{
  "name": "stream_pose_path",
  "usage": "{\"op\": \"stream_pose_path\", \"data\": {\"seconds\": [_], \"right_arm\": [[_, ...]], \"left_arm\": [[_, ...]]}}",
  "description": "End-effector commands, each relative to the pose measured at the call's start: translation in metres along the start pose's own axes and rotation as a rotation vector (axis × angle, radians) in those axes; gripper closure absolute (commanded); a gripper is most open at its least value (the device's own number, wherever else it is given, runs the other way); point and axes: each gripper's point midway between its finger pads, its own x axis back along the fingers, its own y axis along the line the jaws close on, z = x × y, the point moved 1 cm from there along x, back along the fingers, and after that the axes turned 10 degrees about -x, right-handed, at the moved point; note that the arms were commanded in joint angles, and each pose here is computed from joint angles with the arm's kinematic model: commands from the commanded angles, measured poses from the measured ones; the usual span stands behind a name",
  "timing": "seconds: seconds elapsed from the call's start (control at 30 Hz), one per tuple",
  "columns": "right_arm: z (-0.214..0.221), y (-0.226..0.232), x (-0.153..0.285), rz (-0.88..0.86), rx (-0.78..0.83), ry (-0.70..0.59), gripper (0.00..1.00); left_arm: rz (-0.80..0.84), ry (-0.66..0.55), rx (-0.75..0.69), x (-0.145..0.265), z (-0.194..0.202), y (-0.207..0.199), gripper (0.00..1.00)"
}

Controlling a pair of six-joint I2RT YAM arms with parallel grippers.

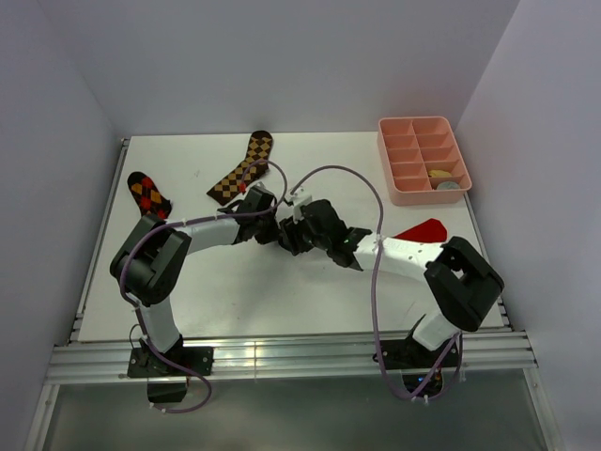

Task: Roll the socks
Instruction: Roll the sock at the center of the board.

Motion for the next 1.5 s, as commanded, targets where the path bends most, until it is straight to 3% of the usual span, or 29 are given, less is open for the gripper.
{"op": "stream_pose_path", "data": {"seconds": [0.0,1.03,1.27,1.37,1.47], "right_arm": [[-0.010,0.004,-0.012,0.017,0.070,-0.049,0.40],[0.056,-0.002,-0.065,0.178,0.220,0.103,0.40],[0.074,-0.008,-0.069,0.183,0.169,0.184,0.50],[0.076,-0.017,-0.066,0.198,0.137,0.220,0.64],[0.083,-0.029,-0.061,0.214,0.099,0.270,0.71]], "left_arm": [[-0.045,0.047,-0.036,0.003,0.010,0.009,1.00],[0.058,0.109,-0.014,0.005,0.019,-0.010,1.00],[0.064,0.116,-0.015,0.006,0.020,-0.011,1.00],[0.066,0.112,-0.013,0.007,0.018,-0.012,1.00],[0.067,0.107,-0.007,0.008,0.017,-0.012,1.00]]}}
